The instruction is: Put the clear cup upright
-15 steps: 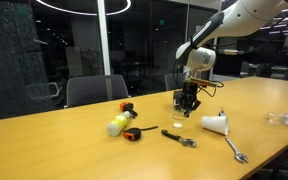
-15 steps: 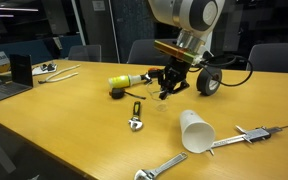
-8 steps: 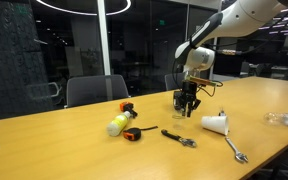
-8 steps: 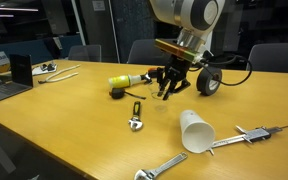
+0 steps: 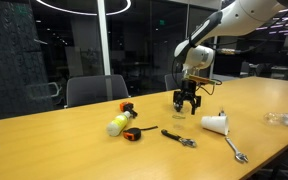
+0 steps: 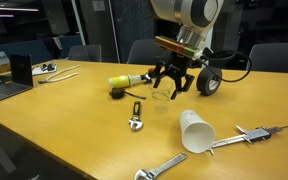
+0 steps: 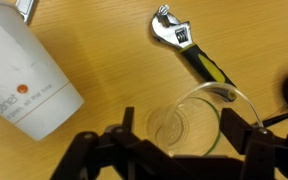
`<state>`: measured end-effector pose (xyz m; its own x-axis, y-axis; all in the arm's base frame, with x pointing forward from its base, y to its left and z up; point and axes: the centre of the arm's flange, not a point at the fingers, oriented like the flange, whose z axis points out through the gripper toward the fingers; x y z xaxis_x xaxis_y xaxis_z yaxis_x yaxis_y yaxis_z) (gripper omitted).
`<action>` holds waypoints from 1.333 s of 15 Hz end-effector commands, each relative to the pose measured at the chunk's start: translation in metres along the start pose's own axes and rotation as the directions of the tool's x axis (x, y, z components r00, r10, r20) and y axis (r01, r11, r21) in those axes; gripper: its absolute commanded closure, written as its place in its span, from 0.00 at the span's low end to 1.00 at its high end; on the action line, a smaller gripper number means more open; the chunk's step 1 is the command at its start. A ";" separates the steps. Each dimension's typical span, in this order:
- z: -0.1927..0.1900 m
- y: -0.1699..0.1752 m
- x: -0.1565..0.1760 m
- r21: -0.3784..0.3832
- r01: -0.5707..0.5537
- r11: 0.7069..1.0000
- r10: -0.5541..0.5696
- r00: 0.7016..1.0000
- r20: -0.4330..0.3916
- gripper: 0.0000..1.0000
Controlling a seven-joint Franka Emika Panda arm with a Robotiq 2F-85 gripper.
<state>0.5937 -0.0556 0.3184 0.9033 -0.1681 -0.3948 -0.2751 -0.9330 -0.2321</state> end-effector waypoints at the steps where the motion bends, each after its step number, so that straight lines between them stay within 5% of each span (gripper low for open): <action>1: -0.023 -0.014 -0.001 -0.030 -0.007 1.000 0.007 1.000 -0.014 0.00; 5: -0.058 -0.033 -0.018 -0.080 -0.004 0.997 -0.001 0.998 -0.061 0.00; 8: -0.106 -0.058 -0.060 -0.177 -0.003 0.984 -0.023 0.989 -0.144 0.00; 14: -0.146 -0.100 -0.187 -0.396 0.025 0.918 -0.140 0.954 -0.265 0.00; 20: -0.123 -0.113 -0.311 -0.392 0.017 0.920 -0.170 0.917 -0.360 0.00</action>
<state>0.4572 0.0506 0.5715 0.9942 -0.0903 -0.0591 -0.0818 -0.9876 0.1337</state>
